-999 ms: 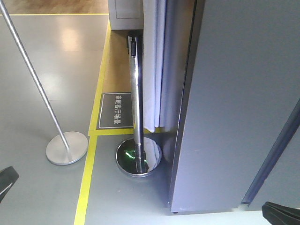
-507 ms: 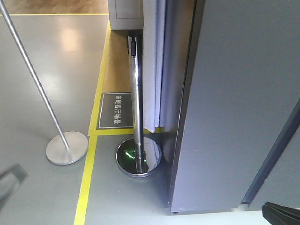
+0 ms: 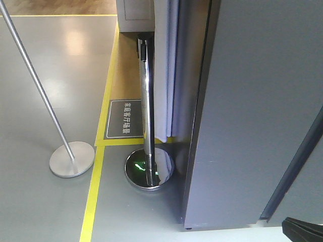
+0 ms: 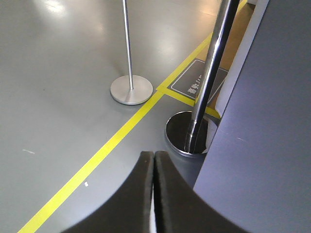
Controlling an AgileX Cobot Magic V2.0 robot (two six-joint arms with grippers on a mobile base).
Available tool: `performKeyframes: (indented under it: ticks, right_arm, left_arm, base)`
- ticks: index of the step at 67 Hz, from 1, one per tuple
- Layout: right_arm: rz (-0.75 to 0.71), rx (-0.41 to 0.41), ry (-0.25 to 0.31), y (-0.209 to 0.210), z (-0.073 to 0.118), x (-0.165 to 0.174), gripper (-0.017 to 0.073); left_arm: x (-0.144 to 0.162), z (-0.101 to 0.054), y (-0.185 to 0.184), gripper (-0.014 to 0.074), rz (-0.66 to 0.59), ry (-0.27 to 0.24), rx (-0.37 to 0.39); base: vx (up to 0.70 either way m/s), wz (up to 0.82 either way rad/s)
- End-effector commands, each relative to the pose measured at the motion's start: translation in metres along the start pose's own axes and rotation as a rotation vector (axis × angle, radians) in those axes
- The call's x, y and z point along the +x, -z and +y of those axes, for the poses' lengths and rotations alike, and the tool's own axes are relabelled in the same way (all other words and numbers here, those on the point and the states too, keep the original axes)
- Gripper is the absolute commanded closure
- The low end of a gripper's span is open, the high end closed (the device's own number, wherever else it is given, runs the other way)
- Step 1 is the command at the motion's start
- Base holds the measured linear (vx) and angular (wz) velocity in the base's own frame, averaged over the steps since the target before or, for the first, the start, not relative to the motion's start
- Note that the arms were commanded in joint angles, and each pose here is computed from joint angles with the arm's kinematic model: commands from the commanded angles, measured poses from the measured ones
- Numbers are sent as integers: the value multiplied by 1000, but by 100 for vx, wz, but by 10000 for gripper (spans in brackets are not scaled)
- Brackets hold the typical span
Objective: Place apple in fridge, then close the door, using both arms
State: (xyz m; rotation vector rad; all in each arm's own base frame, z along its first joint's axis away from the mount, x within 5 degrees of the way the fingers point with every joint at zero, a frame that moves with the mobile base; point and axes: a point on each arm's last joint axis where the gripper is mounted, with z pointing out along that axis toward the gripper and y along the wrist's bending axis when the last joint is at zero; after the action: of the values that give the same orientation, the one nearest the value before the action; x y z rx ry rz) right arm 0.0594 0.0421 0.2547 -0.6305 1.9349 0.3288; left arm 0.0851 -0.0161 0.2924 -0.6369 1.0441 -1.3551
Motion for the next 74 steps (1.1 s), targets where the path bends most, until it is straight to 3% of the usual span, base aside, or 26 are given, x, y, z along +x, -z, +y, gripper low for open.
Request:
performKeyframes:
  ticks: [1,4,5,9,13,14,18,22,32,41,50,57,74]
  right_arm:
    - [-70,28,-10,3,-3,-12,561]
    - [-70,28,-10,3,-3,-12,561]
    - [-70,28,-10,3,-3,-12,561]
    - [-70,28,-10,3,-3,-12,561]
    - [-70,28,-10,3,-3,-12,561]
    - [-70,28,-10,3,-3,-12,561]
    - [-70,28,-10,3,-3,-12,561]
    - [-70,28,-10,3,-3,-12,561]
    - [-70,28,-10,3,-3,-12,561]
    - [-70,28,-10,3,-3,-12,561]
    - [-70,28,-10,3,-3,-12,561]
    - [-70,28,-10,3,-3,-12,561]
    - [-71,28,-10,3,-3,-12,561]
  left_arm:
    - [-1,-3,-4,602,6,-307,-13]
    - [-1,0,-3,602,18,-514,-47]
    - [-1,1,-3,602,22,-606,-51]
    - [-1,4,-2,602,19,-813,-57]
    - [-4,9,1,602,-15,-938,-86]
    - [-5,10,1,602,-25,-991,-99]
    - [-12,17,4,602,-74,-1076,-189]
    - [-18,27,9,602,-100,-1105,-306]
    - [-17,61,25,602,47,-1072,-606]
    - [-7,86,45,602,209,-1040,-764]
    - [1,98,62,602,236,-1050,-774]
    - [1,95,68,602,234,-1072,-777]
    - [2,84,79,602,147,-1130,-700]
  base:
    - [0,0]
    - [0,0]
    - [0,0]
    - [0,0]
    - [0,0]
    - [0,0]
    - [0,0]
    - [0,0]
    - [0,0]
    - [0,0]
    - [0,0]
    - [0,0]
    - [0,0]
